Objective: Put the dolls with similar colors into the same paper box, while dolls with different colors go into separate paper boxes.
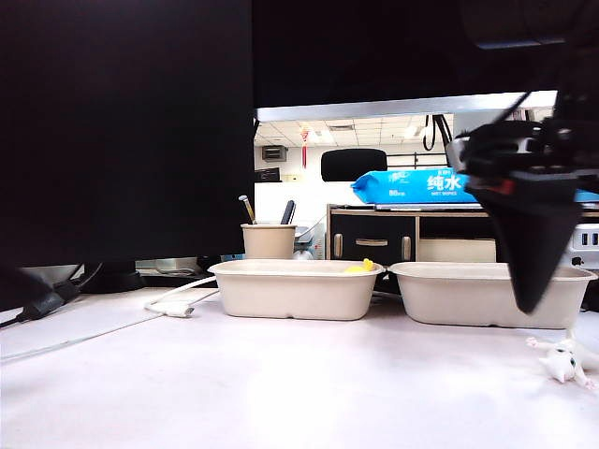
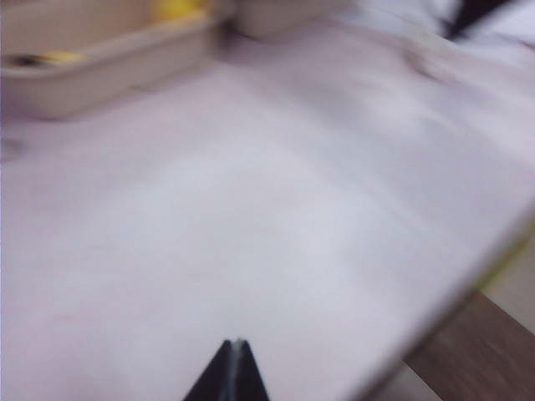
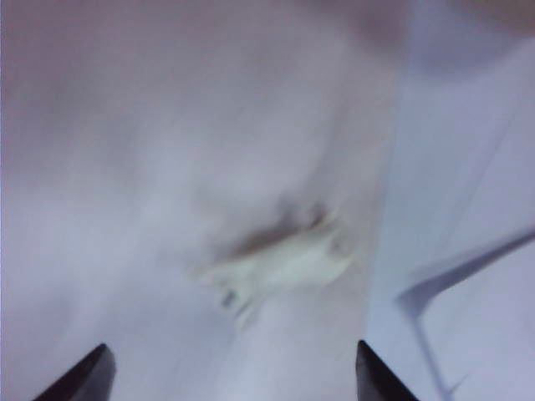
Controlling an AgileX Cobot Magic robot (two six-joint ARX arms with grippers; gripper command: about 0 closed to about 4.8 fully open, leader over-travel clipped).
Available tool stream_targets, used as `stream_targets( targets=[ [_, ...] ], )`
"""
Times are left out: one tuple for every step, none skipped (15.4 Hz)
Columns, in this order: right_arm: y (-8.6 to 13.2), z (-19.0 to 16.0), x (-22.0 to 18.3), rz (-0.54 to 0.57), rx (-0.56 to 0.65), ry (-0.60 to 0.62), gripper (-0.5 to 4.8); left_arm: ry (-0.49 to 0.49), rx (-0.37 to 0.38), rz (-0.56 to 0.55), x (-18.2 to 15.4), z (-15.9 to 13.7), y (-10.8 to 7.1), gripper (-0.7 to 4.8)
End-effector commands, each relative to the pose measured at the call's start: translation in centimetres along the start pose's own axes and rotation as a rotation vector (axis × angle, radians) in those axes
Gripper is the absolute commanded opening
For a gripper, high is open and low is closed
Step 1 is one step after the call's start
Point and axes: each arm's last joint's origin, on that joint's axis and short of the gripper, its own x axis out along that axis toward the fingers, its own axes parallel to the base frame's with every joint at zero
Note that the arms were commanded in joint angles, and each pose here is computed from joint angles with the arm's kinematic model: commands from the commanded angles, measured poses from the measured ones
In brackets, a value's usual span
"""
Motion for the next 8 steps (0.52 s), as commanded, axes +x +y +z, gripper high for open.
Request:
stream_targets(
  targets=[
    [0.0, 0.7, -0.2, -0.037, 0.166, -0.086, 3.66, -0.059, -0.029, 0.093, -0.4, 0.4, 1.1, -0.05],
    [0.0, 0.7, -0.2, -0.044, 0.201, -0.091, 3.65, -0.071, -0.038, 0.122, -0.5, 0.5, 1.4, -0.05],
    [0.0, 0.7, -0.1, -0.057, 0.274, -0.103, 3.63, -0.085, -0.05, 0.167, -0.7, 0.6, 1.8, -0.05],
    [0.0, 0.7, 0.0, -0.048, 0.291, -0.115, 3.63, -0.088, -0.056, 0.185, -0.8, 0.6, 2.0, -0.05],
    [0.0, 0.7, 0.1, -0.043, 0.309, -0.118, 3.63, -0.091, -0.06, 0.198, -0.8, 0.6, 2.2, -0.05],
    [0.0, 0.6, 0.3, -0.047, 0.32, -0.109, 3.63, -0.09, -0.061, 0.204, -0.8, 0.6, 2.2, -0.05],
    [0.0, 0.4, 0.6, -0.05, 0.324, -0.103, 3.63, -0.09, -0.061, 0.202, -0.8, 0.6, 2.2, -0.05],
    [0.1, 0.2, 1.2, -0.054, 0.33, -0.097, 3.63, -0.091, -0.061, 0.202, -0.8, 0.6, 2.2, -0.05]
  ],
)
